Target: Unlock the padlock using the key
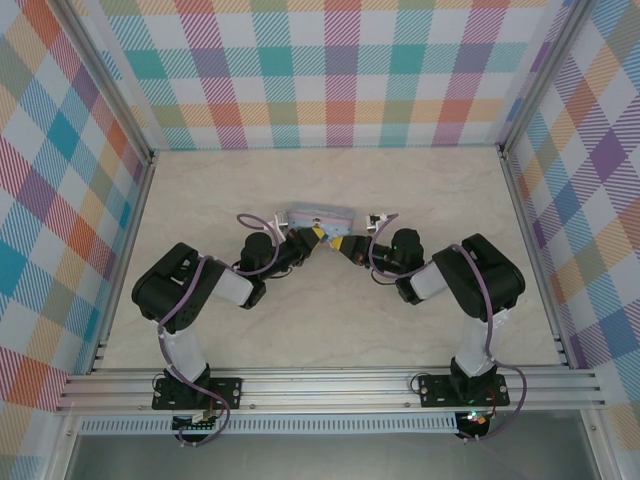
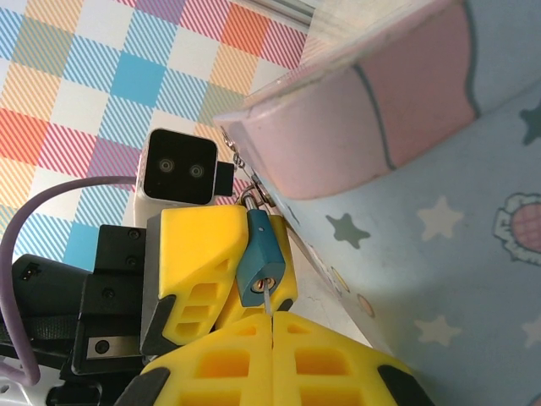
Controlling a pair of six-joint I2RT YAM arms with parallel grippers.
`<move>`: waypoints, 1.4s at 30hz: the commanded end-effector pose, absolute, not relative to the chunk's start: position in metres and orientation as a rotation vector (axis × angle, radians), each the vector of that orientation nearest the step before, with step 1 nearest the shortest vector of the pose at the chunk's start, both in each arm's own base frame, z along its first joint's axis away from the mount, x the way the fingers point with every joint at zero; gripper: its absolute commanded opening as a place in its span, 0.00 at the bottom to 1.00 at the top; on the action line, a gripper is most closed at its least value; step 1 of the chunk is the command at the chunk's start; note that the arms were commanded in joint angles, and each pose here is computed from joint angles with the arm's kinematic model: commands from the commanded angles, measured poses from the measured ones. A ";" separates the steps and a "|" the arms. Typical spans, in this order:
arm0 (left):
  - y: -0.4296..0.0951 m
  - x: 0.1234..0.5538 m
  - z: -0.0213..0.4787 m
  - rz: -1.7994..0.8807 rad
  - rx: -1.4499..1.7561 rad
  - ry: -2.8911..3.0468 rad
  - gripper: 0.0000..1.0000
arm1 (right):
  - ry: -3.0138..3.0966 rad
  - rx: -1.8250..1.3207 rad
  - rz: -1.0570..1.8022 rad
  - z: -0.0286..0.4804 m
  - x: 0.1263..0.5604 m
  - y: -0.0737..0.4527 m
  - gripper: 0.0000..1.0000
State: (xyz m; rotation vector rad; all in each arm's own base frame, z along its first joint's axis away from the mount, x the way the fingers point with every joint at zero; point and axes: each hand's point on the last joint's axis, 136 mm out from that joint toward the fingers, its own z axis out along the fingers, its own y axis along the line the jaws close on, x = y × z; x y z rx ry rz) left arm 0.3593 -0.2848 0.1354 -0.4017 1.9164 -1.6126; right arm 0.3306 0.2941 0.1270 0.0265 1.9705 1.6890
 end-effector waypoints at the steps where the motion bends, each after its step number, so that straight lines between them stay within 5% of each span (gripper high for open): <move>1: -0.304 0.338 0.179 -1.764 -0.225 1.838 0.00 | 1.827 -0.041 1.697 0.164 0.345 0.299 0.02; 42: -0.319 0.322 0.189 -1.816 -0.128 1.880 0.00 | 1.756 -0.062 1.718 0.190 0.334 0.305 0.02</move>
